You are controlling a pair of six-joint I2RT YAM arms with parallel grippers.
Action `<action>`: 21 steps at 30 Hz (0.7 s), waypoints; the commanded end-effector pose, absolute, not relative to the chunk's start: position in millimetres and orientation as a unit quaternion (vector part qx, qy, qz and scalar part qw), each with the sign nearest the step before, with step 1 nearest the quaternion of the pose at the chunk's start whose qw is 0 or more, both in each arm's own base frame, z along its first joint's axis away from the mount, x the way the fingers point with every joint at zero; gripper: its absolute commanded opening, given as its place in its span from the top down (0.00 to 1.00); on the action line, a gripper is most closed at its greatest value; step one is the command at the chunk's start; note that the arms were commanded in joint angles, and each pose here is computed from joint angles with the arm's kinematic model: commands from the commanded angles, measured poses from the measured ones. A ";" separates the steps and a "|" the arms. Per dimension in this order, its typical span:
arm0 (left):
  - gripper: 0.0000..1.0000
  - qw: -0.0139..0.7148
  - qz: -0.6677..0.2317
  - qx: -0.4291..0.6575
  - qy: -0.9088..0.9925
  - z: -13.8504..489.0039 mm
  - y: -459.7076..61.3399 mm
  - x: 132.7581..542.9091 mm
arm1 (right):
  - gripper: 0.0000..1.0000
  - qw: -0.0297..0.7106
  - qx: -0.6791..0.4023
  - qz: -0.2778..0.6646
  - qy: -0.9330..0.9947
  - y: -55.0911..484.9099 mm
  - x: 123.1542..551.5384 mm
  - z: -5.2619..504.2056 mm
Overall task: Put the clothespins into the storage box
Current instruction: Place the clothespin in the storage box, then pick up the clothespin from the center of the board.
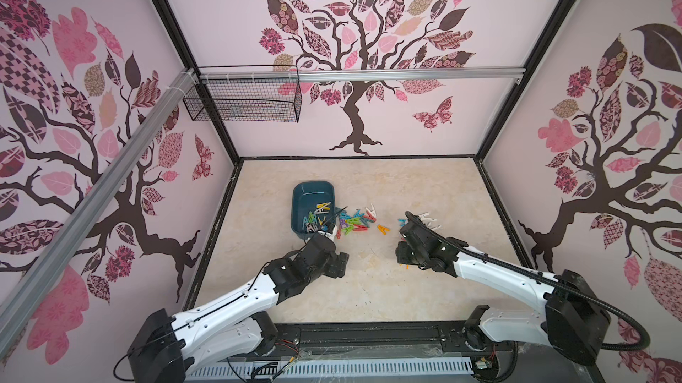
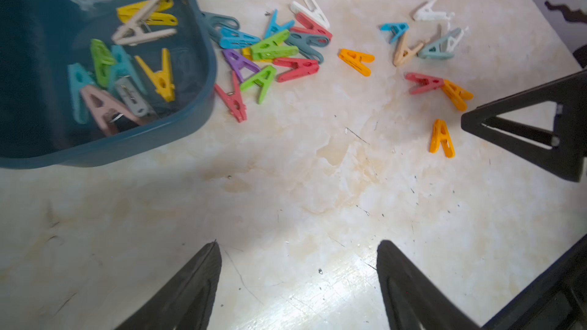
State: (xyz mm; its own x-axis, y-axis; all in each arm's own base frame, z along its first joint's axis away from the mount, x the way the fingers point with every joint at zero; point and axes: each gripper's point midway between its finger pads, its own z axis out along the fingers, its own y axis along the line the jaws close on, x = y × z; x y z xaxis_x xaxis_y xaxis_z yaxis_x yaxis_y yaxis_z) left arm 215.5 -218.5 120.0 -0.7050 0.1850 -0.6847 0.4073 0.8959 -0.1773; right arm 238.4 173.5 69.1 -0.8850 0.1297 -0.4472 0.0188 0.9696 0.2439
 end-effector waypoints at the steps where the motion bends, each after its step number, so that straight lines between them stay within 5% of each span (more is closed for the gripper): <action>1: 0.19 0.356 -0.177 0.204 0.895 130.3 -248.3 219.4 | 0.58 0.233 0.060 0.091 0.966 155.3 232.8 61.3; 21: 0.17 0.354 -0.174 0.232 0.889 121.0 -237.0 206.6 | 0.69 0.183 0.043 0.062 0.980 169.3 241.4 11.9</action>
State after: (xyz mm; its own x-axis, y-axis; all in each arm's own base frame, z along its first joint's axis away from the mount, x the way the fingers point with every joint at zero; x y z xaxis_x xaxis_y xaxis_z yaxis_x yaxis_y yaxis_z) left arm 207.3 -242.9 125.9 -0.6540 0.2688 -0.7071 0.5318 0.8281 -0.1772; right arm 242.6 170.0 18.0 -0.9187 0.1189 -0.3767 0.0614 0.9850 0.1613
